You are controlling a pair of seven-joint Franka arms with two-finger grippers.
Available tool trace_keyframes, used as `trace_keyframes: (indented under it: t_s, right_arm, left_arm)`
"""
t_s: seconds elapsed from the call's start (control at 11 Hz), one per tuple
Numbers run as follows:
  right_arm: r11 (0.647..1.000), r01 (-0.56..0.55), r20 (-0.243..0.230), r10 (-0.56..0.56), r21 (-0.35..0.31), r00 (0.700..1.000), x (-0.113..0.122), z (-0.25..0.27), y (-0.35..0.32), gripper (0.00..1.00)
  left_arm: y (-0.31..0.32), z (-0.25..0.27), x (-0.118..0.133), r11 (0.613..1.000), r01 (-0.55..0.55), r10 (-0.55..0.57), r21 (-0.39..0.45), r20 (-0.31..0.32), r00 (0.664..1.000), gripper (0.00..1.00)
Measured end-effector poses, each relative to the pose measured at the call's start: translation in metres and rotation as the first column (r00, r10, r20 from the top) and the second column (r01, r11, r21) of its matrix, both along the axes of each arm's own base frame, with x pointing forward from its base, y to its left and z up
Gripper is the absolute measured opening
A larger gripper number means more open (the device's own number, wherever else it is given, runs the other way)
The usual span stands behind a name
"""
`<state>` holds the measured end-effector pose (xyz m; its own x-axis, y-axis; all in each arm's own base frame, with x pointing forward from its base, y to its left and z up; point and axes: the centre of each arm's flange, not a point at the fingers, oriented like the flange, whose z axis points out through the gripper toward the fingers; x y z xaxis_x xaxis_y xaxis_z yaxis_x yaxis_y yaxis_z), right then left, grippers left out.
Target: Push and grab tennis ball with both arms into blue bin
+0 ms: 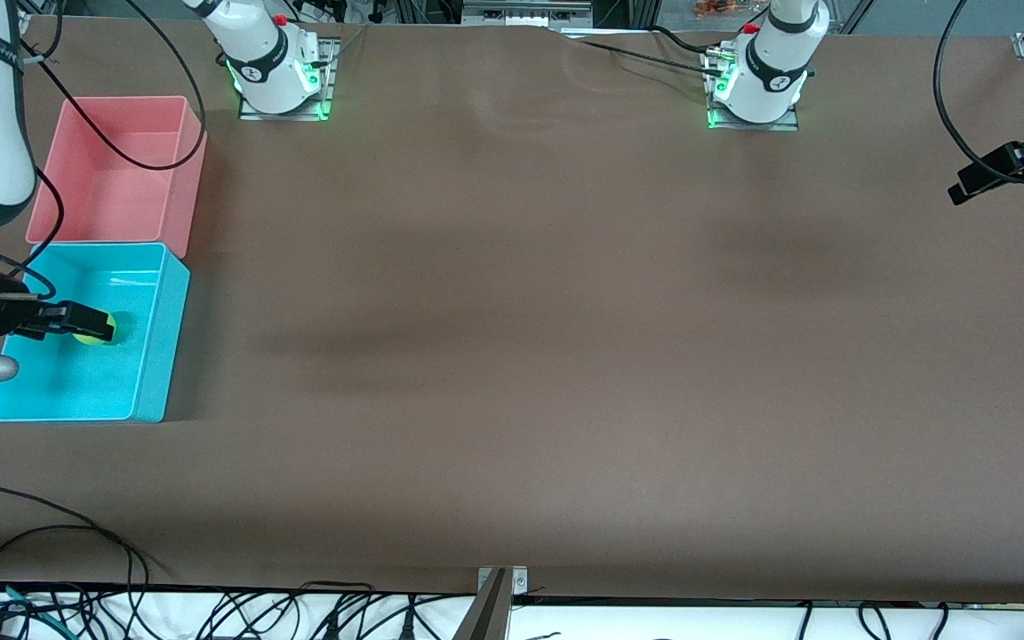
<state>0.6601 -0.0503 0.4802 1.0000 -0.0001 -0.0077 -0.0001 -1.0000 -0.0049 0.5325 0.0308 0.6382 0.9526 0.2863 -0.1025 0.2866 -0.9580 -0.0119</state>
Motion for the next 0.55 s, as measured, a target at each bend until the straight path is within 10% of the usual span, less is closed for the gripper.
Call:
trace_keyframes:
  t_s: [0.55]
  right_arm:
    - [1.0, -0.012, 0.011, 0.012, -0.013, 1.0, -0.042, 0.083, 0.027, 1.0]
  left_arm:
    - [0.002, 0.0, 0.0, 1.0, -0.003, 0.003, 0.004, 0.0, 1.0, 1.0]
